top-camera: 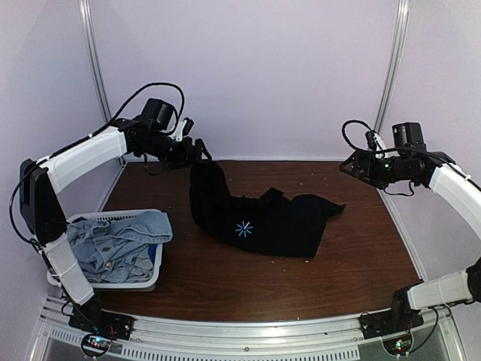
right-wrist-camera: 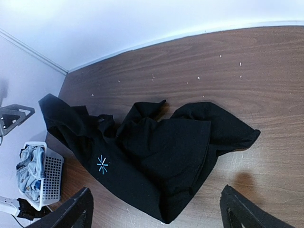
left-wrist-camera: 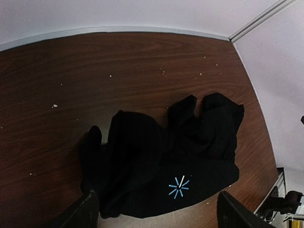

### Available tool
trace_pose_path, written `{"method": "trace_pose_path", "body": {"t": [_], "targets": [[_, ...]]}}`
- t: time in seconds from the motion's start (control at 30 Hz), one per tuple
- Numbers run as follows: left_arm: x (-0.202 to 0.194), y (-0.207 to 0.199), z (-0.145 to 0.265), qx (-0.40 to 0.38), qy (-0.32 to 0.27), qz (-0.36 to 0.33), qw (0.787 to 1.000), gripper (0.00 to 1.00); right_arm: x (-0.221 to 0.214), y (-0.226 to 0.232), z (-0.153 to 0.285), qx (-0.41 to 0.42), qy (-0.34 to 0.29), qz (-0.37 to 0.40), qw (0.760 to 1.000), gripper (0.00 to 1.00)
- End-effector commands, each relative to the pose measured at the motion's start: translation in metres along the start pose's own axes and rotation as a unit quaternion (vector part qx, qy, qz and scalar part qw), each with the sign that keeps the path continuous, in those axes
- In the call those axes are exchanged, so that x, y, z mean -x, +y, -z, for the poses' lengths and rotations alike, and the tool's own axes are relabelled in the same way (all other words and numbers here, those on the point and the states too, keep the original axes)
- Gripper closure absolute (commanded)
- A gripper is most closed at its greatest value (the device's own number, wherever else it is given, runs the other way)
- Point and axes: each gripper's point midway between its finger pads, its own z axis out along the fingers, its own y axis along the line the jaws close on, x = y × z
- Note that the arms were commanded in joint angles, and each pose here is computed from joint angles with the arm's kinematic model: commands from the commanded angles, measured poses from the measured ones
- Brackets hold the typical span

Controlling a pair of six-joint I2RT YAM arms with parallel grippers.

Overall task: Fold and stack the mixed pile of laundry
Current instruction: Place the crumpled T-shirt at the center of the board, then pick up the crumpled T-shirt from the center of the board.

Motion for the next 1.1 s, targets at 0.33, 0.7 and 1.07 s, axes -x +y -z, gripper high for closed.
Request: {"method": "trace_pose_path", "body": {"t": [0.33, 0.7, 1.07], "targets": [[-0.082, 0.005, -0.065, 0.068, 0.136, -0.131, 0.98, 0.09, -0.067, -0.039, -0.081, -0.035, 0.141, -0.027, 0.989, 0.1], [-0.122, 0.052, -0.107, 0.164, 0.213, -0.12, 0.956, 0.02, -0.059, -0.089, -0.157, -0.14, 0.196, -0.017, 0.97, 0.08], [-0.123, 0.1, -0.117, 0.269, 0.229, -0.113, 0.929, 0.06, -0.103, -0.145, -0.195, -0.235, 0.276, -0.004, 0.932, 0.17]]}}
